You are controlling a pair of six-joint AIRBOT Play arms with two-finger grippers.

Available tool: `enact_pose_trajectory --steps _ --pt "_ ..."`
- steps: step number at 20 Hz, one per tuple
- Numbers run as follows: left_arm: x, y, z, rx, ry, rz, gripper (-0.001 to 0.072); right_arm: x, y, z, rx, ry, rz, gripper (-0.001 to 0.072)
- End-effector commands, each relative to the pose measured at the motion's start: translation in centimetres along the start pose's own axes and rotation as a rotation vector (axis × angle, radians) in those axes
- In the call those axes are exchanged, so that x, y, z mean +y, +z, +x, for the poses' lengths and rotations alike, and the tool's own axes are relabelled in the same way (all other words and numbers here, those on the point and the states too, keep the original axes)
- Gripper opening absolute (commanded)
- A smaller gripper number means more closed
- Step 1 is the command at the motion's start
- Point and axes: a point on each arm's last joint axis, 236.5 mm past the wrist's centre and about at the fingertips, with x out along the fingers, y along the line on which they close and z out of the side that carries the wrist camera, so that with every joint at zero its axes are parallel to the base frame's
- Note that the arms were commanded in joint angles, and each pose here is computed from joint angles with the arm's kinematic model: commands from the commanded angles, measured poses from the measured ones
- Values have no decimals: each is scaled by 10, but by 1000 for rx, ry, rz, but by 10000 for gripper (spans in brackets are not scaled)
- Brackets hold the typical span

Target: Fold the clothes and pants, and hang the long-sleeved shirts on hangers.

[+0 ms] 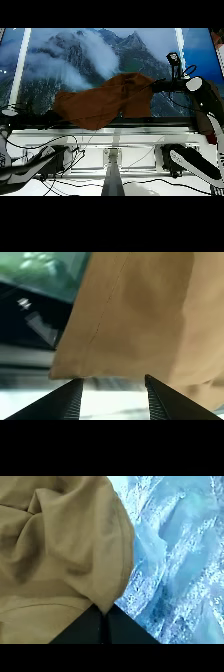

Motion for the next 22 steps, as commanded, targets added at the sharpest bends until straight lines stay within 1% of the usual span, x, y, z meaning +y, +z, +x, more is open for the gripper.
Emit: enact_pose_trajectory --steps 1,2,3,4,5,7,9,12,15,19,21,22 --pt "10 37 6 -135 15 -41 452 1 0 0 0 3 1 13" --pt "8 45 3 -163 12 -42 333 1 0 0 0 3 0 13" --pt "5 51 0 -183 3 -27 151 1 0 0 0 2 1 13" --pt "0 57 -4 -199 -11 -9 41 1 1 -1 -1 2 0 13" --pt "-6 62 -9 -209 -26 2 21 1 1 -1 -3 1 0 13" --pt "-21 76 -25 -229 -56 42 21 1 6 -4 -15 -1 -7 13" --pt "-51 100 -58 -279 -115 132 21 3 27 -17 -67 -9 -28 13" --pt "-126 136 -135 -416 -271 315 20 9 86 -64 -223 -44 -96 13" --pt "-208 154 -236 -631 -415 493 20 25 148 -134 -417 -81 -174 13" --pt "-302 120 -363 -930 -526 754 20 66 208 -264 -715 -134 -288 13" --pt "-338 91 -423 -1119 -537 859 19 91 221 -334 -862 -162 -345 13" --pt "-351 75 -454 -1234 -519 889 19 103 222 -368 -932 -178 -373 13"
